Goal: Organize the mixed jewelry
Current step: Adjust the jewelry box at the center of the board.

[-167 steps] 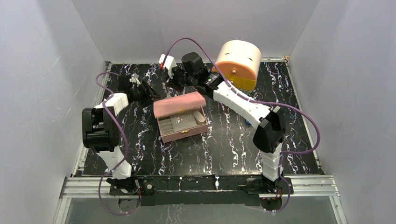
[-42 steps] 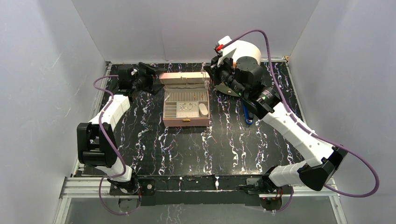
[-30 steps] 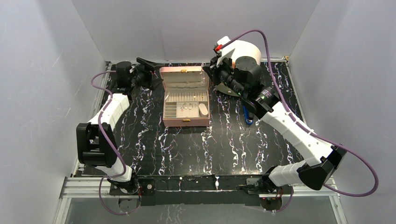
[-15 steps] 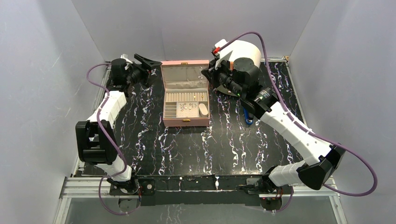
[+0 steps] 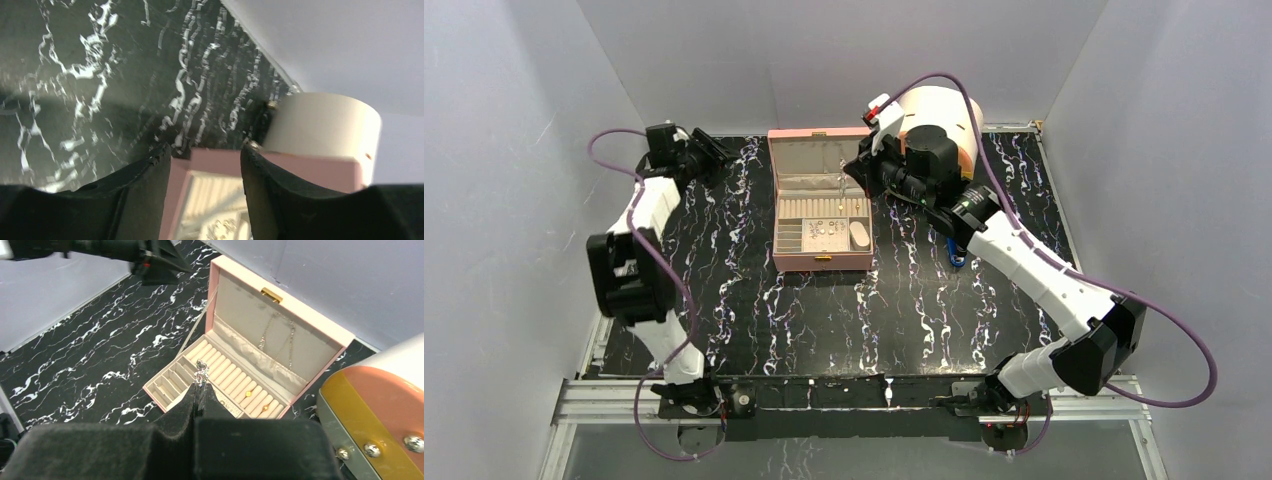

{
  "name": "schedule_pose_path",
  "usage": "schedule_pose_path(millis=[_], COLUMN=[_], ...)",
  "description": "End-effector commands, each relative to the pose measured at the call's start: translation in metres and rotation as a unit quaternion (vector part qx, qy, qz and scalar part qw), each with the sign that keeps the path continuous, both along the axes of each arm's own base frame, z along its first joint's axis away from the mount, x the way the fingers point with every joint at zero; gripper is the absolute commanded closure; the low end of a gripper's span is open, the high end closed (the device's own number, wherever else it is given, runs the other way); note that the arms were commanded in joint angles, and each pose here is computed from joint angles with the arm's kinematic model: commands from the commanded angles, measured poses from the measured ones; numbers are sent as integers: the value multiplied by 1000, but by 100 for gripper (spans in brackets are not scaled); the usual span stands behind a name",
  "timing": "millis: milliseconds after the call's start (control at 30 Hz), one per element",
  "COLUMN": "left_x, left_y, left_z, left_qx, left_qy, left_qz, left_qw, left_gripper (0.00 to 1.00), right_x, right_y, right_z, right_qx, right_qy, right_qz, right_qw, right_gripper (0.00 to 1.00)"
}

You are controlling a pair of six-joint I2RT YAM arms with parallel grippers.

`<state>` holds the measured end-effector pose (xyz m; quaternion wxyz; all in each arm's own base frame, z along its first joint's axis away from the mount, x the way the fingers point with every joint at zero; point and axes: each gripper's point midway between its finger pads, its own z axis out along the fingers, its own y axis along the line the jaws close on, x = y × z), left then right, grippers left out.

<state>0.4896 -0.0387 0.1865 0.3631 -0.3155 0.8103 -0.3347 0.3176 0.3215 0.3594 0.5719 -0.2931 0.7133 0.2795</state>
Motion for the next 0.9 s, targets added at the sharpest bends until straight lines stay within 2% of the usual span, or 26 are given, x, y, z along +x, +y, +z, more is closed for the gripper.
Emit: schedule_pose_path(millis=[0,233,333,400,600,867], left_x=[26,81,94,92,60,-19], left_y=[-11,-61,-69,-98,-138,-143], left_z=[-68,-105,-125,-138,-178,-189], left_qx=[15,-29,-62,-85,-112,-129], left_qy=[52,26,21,25,70,111], left_qz=[-37,-76,-72,-93,-138,-170], left_qw=[998,996,995,992,982,971], left_gripper=[52,55,55,55,58,60], right_x=[-3,-7,-9,-10,-6,1], right_y=[9,19,23,24,24,26], right_z=[7,-3,-5,-7,-10,-11], right_qx=[23,28,33,33,28,12], right_qy=[8,34,46,51,54,29], right_qz=[24,44,51,53,47,56], right_qw=[999,998,997,997,997,998], right_gripper=[100,100,100,100,100,100])
